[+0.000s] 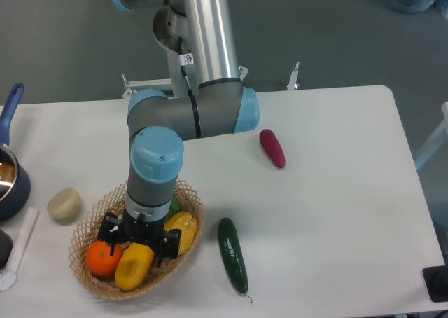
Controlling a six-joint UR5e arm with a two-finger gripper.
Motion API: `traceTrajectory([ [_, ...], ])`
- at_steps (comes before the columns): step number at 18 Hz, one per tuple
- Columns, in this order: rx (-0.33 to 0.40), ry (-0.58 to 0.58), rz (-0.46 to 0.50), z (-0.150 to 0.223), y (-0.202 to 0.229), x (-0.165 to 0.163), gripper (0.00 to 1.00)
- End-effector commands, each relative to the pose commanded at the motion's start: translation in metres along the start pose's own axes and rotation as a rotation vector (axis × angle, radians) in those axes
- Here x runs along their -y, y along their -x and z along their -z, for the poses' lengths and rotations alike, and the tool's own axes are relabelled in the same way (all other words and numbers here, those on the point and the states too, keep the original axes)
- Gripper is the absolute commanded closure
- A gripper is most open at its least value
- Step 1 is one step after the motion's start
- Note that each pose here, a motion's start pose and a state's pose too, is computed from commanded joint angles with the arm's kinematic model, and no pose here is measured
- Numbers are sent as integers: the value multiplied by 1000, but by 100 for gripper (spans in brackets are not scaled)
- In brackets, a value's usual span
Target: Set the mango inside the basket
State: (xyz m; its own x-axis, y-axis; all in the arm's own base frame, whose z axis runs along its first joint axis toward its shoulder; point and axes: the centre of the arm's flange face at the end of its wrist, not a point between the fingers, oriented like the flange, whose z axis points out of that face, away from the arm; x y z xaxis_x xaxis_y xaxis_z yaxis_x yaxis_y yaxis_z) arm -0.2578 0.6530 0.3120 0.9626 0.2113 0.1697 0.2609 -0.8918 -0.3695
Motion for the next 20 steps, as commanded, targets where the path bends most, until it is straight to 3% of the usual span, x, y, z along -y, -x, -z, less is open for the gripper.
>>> traceTrajectory([
  [2,86,-35,-39,33,6,14,0],
  [3,209,-29,-91,54,18,20,0],
  [5,383,8,-137,78,43,22,0],
  [8,533,15,-88,118,89,23,0],
  [10,573,13,-83,145,118,17,0],
  [16,627,117,-321,220,185,-21,0],
  [20,514,231,-516,267,193,-62,0],
])
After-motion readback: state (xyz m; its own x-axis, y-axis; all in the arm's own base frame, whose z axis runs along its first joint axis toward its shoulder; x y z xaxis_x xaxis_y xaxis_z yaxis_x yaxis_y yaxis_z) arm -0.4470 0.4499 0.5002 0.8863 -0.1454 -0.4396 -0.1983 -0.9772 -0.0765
